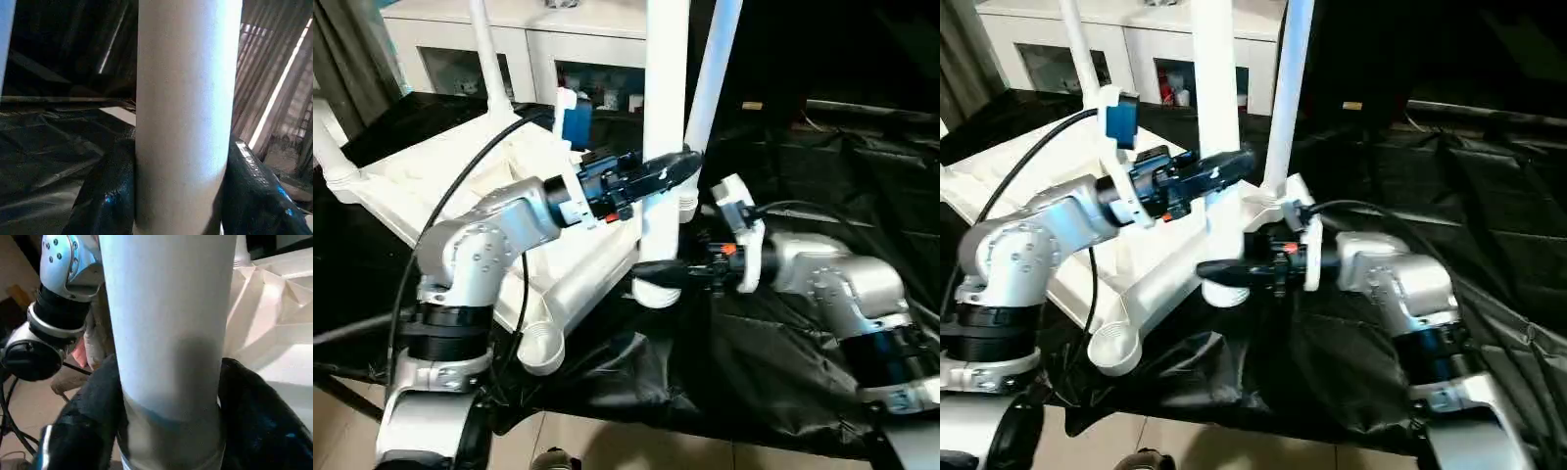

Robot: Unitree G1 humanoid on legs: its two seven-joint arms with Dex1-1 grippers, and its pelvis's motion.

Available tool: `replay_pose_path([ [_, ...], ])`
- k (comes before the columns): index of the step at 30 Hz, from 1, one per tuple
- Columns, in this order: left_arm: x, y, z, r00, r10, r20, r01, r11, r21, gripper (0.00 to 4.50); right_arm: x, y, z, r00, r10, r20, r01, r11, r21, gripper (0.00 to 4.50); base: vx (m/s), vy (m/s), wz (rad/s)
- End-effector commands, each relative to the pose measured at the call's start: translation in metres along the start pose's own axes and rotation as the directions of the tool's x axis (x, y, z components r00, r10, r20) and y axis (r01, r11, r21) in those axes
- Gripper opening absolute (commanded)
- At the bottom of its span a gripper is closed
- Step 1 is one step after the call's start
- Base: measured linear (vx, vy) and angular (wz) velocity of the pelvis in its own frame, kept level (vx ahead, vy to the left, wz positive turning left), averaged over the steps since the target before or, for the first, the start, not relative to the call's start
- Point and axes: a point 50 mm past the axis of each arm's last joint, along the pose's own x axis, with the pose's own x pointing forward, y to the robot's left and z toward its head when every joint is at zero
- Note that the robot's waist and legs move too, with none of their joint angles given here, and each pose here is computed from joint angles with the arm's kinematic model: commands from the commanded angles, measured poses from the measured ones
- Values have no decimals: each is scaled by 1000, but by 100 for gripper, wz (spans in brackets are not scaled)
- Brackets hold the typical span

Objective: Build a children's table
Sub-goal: Pick table leg

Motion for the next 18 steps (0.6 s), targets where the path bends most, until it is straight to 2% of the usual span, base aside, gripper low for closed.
replay_pose_path([
  [1, 5, -14, 6, 995, -96, 28, 96, 995, 5, 188, -1, -4, 2, 999, -33, -15, 33, 999, 0, 258, 0, 0, 0],
  [7, 0, -9, 7, 998, -41, 46, 41, 999, 6, 188, 5, -4, 1, 999, -41, 8, 41, 999, 7, 252, 0, 0, 0],
  [9, 0, -5, 6, 999, 6, 52, -7, 1000, 22, 188, 7, -5, 1, 997, -66, 29, 65, 998, 6, 252, 0, 0, 0],
  [10, 0, 0, 5, 996, 71, 53, -72, 997, 36, 188, 8, -5, 1, 996, -83, 39, 83, 997, 3, 252, 0, 0, 0],
  [11, 2, 7, 4, 987, 155, 53, -157, 987, 36, 244, 10, -6, 1, 993, -105, 51, 105, 994, -3, 252, 0, 0, 0],
  [13, 3, 11, 1, 976, 213, 48, -215, 976, 29, 258, 12, -6, 2, 989, -131, 66, 131, 991, -6, 242, 0, 0, 0],
  [15, 8, 19, -6, 930, 366, 13, -366, 928, 70, 264, 16, -7, 3, 979, -185, 88, 188, 982, -22, 228, 0, 0, 0],
  [16, 9, 22, -8, 910, 414, 3, -413, 907, 87, 293, 17, -7, 2, 975, -203, 89, 206, 978, -30, 211, 0, 0, 0],
  [17, 10, 26, -12, 868, 496, -8, -491, 862, 121, 300, 20, -7, 2, 968, -236, 89, 241, 969, -48, 210, 0, 0, 0],
  [18, 10, 26, -12, 868, 496, -8, -491, 862, 121, 300, 20, -7, 2, 968, -236, 89, 241, 969, -48, 210, 0, 0, 0],
])
